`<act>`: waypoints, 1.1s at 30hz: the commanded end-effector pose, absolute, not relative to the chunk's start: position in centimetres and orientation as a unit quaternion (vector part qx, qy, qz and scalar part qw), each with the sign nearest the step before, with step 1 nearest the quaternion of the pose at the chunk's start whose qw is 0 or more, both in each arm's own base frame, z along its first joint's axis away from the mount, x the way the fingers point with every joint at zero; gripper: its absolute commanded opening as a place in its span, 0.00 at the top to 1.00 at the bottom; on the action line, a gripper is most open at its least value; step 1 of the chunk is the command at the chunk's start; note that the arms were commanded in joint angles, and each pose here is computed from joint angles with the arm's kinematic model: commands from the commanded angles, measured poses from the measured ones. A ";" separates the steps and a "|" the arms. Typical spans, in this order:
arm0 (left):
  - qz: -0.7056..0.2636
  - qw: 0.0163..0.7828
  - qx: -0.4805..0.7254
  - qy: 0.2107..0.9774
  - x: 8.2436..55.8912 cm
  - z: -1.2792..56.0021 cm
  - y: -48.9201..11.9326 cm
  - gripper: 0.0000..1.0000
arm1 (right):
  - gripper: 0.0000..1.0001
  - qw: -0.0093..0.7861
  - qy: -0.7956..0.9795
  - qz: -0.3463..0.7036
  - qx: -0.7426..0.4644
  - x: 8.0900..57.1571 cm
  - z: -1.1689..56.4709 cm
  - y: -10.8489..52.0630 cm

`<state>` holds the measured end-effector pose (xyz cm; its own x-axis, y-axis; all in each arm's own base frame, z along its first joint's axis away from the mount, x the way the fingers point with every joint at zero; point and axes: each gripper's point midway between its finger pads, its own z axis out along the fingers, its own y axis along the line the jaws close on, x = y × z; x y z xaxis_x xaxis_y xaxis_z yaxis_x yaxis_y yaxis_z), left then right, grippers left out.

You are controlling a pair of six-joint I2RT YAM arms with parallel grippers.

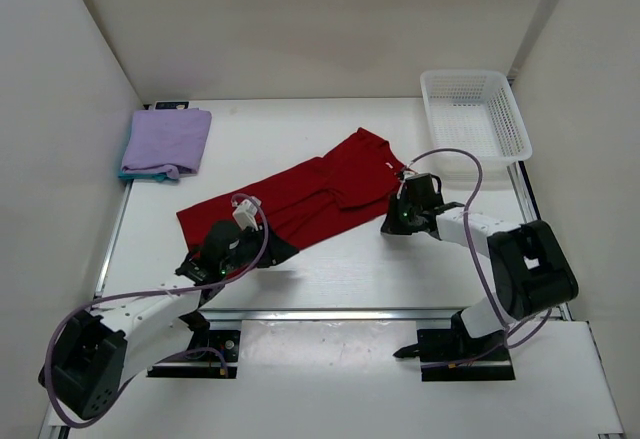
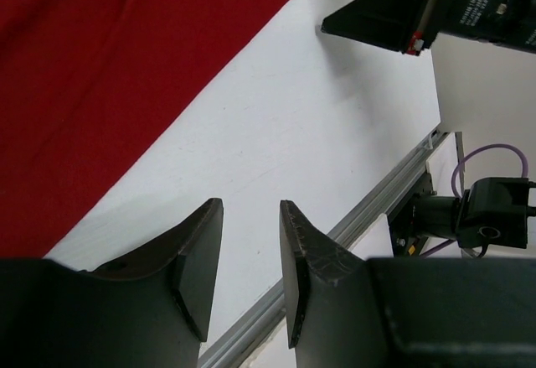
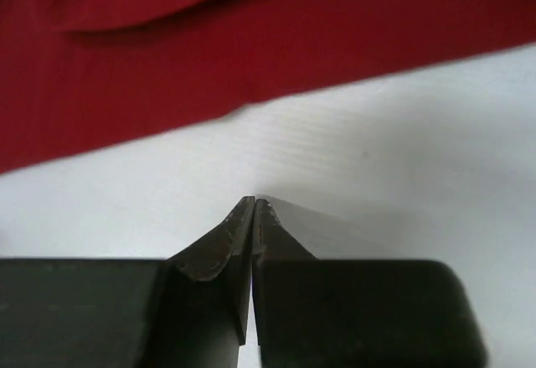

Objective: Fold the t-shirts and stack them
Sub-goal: Rotate the tshirt 90 degrees

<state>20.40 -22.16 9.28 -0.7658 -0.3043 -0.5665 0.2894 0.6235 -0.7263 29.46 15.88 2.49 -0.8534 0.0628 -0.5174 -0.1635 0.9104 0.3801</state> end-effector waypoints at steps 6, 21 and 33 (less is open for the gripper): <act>-0.444 0.365 0.020 0.818 22.3 11.9 -23.2 0.56 | 1.00 0.254 0.943 0.212 0.019 38.1 -0.9 15.8; -0.426 0.367 0.014 0.827 23.4 13.0 -21.1 0.54 | 0.70 0.355 0.897 0.247 -0.090 42.5 13.4 25.2; -0.391 0.396 -0.020 0.831 24.2 14.6 -16.2 0.52 | 0.58 0.235 0.878 0.400 -0.118 24.2 4.7 38.6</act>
